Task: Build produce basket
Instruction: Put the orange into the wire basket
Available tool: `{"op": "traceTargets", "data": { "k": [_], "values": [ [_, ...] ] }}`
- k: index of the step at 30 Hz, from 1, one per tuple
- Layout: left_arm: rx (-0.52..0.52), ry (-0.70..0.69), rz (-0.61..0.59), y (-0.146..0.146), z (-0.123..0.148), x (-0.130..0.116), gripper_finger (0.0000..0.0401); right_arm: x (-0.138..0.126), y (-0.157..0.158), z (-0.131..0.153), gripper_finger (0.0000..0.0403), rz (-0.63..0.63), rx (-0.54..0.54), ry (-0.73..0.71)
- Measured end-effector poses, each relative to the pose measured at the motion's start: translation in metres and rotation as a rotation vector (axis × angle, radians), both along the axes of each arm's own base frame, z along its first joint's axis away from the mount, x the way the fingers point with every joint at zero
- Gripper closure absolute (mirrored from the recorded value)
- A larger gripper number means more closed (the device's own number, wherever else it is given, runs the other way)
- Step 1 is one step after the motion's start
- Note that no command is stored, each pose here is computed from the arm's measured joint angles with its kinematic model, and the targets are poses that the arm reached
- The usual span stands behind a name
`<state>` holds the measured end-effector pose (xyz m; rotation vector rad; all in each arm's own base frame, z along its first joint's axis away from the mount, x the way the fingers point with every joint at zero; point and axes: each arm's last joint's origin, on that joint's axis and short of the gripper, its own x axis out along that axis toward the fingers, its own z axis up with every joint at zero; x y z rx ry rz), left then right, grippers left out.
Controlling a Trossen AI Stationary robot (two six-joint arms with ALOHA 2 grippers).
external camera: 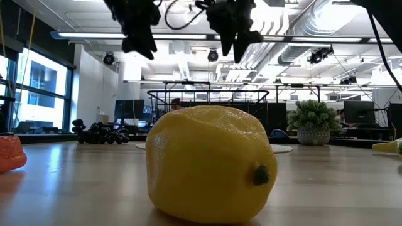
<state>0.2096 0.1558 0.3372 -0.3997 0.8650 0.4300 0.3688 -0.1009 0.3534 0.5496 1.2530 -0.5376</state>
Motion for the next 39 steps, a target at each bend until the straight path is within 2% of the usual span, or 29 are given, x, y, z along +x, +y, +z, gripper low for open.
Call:
{"op": "traceTargets", "data": {
  "k": [5, 9, 17, 20, 32, 39],
  "values": [
    [0.004, 0.059, -0.054, -0.007, 0.018, -0.01, 0.0209, 0.007, 0.034, 0.0, 0.0176, 0.022, 0.034, 0.002],
    [0.064, 0.055, -0.084, -0.013, 0.028, -0.017, 0.0214, 0.01, 0.059, 0.0, 0.0176, 0.003, 0.065, -0.002],
    [0.24, 0.146, -0.031, -0.015, 0.036, -0.029, 0.0228, 0.022, 0.108, -0.014, 0.0172, -0.003, 0.098, 0.03],
    [0.273, 0.163, -0.017, -0.016, 0.038, -0.032, 0.0228, 0.031, 0.12, -0.027, 0.0169, 0.011, 0.157, 0.055],
    [0.295, 0.144, -0.015, -0.02, 0.044, -0.038, 0.0229, 0.063, 0.134, -0.073, 0.0169, 0.015, 0.206, 0.086],
    [0.3, 0.147, -0.023, -0.02, 0.044, -0.038, 0.0229, 0.076, 0.143, -0.107, 0.0169, 0.021, 0.225, 0.171]
  ]
}}
